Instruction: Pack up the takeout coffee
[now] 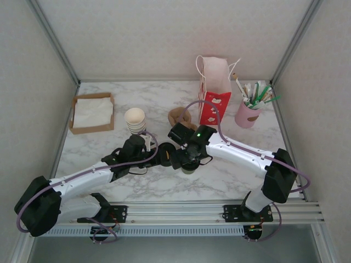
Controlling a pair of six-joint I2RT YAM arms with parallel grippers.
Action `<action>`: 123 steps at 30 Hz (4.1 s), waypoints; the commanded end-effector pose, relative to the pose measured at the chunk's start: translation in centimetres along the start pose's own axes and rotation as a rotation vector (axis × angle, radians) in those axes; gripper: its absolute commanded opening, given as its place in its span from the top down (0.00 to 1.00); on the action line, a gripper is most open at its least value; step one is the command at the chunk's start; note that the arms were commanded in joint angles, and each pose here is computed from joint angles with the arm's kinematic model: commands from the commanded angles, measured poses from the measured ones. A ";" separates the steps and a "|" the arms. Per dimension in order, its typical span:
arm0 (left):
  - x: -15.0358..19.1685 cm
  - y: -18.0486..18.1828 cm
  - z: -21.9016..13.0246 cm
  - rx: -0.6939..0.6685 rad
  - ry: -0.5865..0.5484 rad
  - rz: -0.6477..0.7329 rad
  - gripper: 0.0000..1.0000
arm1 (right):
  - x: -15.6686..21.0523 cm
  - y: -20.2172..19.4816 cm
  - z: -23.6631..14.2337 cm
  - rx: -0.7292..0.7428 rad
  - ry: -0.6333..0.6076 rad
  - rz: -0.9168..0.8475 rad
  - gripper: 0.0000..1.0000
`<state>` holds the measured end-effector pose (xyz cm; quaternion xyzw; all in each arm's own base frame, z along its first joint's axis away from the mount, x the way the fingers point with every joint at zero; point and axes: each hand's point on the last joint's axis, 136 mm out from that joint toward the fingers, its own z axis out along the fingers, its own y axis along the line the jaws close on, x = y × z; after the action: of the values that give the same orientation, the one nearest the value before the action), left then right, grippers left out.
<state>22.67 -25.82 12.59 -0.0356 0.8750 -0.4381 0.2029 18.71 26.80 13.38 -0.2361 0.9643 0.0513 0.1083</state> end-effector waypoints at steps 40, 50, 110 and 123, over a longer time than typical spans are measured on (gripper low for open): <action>1.4 -5.5 2.8 0.168 0.170 0.019 0.76 | 0.5 0.6 -2.4 -0.078 -0.086 -0.236 0.01; 0.6 -6.4 1.6 0.166 0.132 0.030 0.77 | 0.3 -2.0 -5.3 -0.112 -0.178 -0.025 0.22; 4.1 -5.8 3.5 0.137 0.212 0.008 1.00 | 1.3 -5.9 1.5 -0.392 -0.036 0.404 1.00; 3.0 -7.4 2.4 0.133 0.184 0.037 1.00 | 0.1 -8.1 -1.3 -0.263 -0.101 0.411 1.00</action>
<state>19.72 -32.76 14.15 0.0241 0.8638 -0.4912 0.1092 22.63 20.67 13.50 -0.0479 0.9643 0.2377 0.1064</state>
